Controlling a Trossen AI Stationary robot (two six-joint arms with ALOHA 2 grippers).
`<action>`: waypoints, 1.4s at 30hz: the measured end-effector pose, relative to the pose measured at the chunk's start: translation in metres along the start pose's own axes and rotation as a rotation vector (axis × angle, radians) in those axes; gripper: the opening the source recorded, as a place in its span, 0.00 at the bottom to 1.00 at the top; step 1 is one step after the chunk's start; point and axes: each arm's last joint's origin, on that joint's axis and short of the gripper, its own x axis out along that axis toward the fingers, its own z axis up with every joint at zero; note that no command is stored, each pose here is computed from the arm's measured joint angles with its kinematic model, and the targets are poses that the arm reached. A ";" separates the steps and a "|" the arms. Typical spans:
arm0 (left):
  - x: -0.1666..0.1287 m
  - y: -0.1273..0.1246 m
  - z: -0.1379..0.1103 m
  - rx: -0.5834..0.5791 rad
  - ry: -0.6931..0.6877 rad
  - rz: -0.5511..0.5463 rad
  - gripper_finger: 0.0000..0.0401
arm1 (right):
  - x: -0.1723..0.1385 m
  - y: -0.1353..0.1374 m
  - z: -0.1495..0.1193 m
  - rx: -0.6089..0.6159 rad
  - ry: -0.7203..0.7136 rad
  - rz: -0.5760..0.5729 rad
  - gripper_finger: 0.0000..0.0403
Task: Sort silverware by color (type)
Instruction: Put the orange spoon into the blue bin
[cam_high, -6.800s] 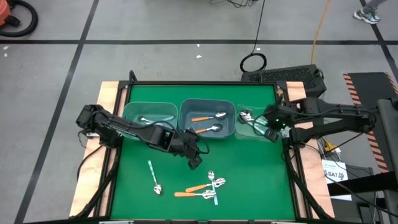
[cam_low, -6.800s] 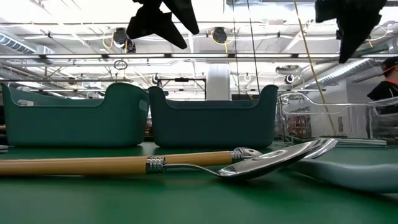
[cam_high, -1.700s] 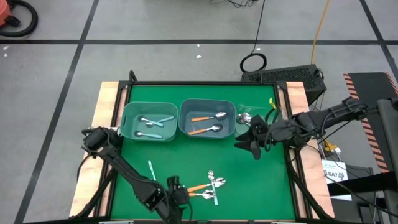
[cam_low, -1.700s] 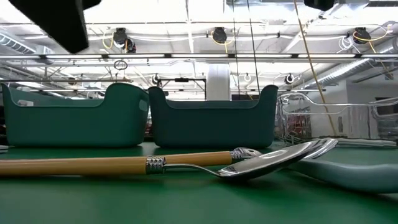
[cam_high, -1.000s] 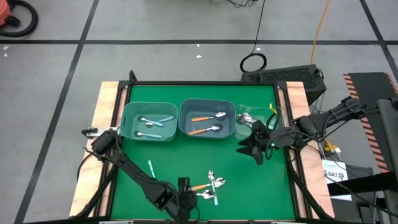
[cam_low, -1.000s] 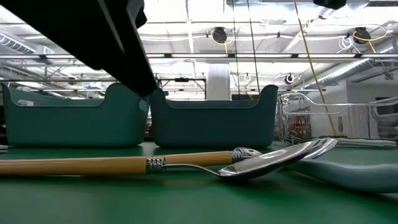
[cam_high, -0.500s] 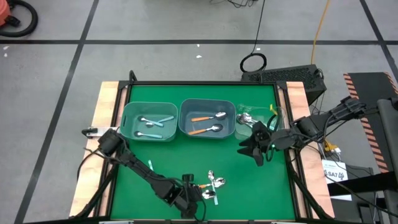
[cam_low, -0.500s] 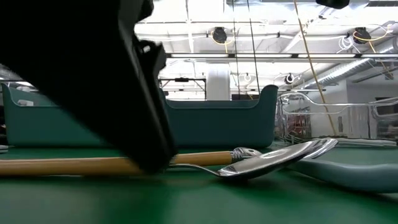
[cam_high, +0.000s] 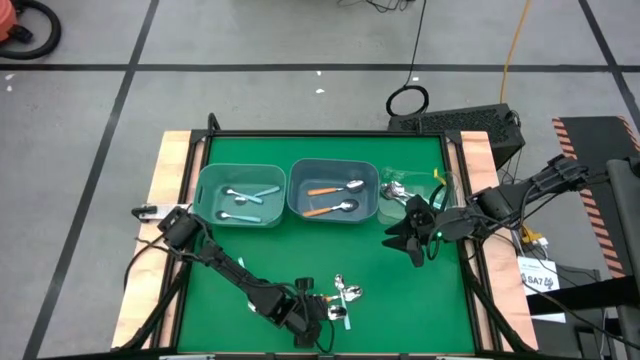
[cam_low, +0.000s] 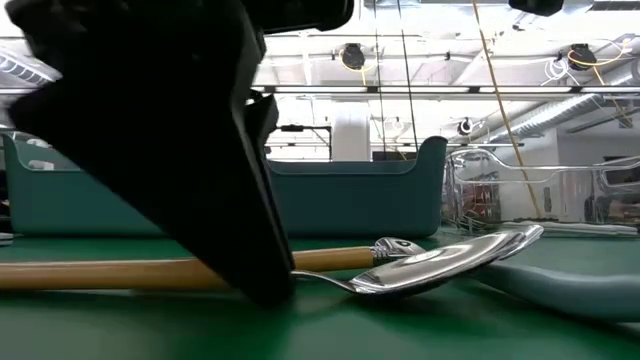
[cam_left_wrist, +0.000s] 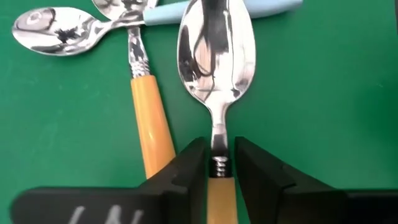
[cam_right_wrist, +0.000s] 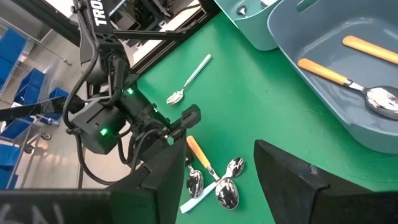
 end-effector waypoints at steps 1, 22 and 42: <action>0.001 0.002 0.001 0.005 0.000 0.001 0.21 | 0.000 0.000 0.000 0.000 -0.001 0.000 0.46; -0.017 0.016 0.046 0.003 -0.025 0.025 0.11 | 0.000 0.000 0.001 0.000 -0.021 -0.015 0.46; -0.058 0.064 0.117 -0.055 -0.113 0.077 0.11 | -0.016 0.008 0.017 0.078 -0.224 0.089 0.46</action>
